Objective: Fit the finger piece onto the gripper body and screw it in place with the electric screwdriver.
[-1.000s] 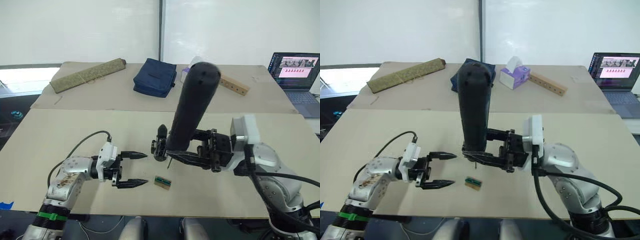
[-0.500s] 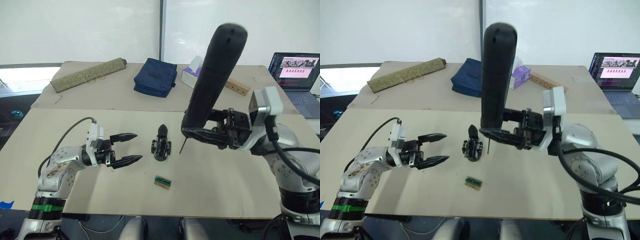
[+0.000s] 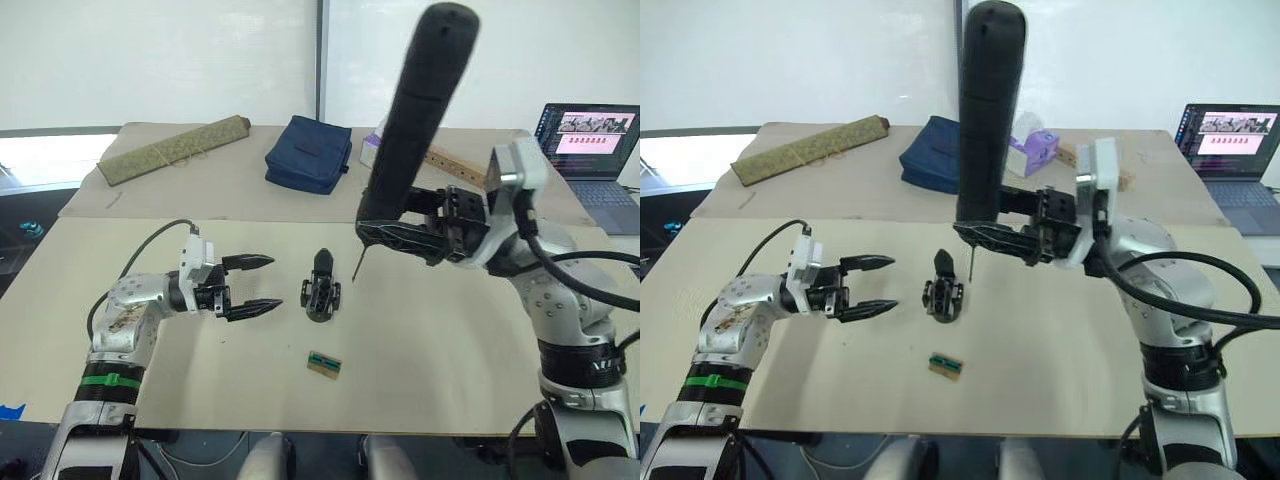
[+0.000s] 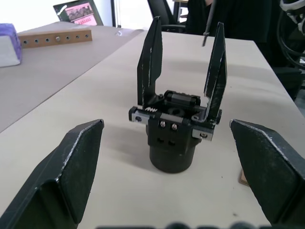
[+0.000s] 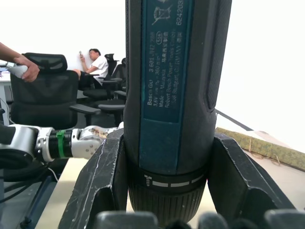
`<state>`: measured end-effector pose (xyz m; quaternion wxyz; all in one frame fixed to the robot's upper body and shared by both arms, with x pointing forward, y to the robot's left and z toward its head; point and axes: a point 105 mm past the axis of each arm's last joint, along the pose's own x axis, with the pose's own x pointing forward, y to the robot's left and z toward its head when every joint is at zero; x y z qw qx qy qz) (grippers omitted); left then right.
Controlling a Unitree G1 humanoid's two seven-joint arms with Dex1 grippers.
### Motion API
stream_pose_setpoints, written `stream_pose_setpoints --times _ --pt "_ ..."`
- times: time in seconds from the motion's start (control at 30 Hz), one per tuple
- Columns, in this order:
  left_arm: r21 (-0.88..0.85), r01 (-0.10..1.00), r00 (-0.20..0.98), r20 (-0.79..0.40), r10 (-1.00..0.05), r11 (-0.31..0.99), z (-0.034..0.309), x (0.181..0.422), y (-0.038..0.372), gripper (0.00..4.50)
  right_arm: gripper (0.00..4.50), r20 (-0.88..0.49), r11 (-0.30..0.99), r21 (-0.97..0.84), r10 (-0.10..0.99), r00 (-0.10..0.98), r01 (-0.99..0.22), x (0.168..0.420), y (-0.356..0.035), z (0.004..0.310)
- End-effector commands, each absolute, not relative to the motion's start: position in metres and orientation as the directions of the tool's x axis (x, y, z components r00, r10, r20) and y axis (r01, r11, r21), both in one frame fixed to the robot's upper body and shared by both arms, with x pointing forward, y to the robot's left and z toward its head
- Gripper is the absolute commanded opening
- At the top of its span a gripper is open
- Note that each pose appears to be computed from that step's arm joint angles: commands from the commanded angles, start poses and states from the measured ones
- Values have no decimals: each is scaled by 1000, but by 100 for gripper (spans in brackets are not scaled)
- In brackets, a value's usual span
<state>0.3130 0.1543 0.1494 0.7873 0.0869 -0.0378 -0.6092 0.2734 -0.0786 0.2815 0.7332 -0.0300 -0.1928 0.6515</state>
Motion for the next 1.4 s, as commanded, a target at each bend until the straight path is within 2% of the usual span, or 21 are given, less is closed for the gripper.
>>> stream_pose_setpoints --times 0.03,0.43,0.53,1.07,1.4 --pt "221 950 233 -25 -972 222 157 316 148 450 190 286 155 -363 957 49 -919 270 -72 298" --pt "199 955 224 -1 -975 219 148 312 131 450 190 301 142 -366 953 28 -920 278 -56 299" --pt "210 954 224 -30 -974 212 141 311 129 450 190 297 127 -370 955 12 -920 279 -50 298" --pt "247 935 268 -29 -963 253 125 306 131 450 190 273 75 -330 962 -19 -941 279 -35 286" --pt "263 930 282 -57 -958 258 115 304 125 450 190 259 76 -314 966 -8 -946 281 -31 275"
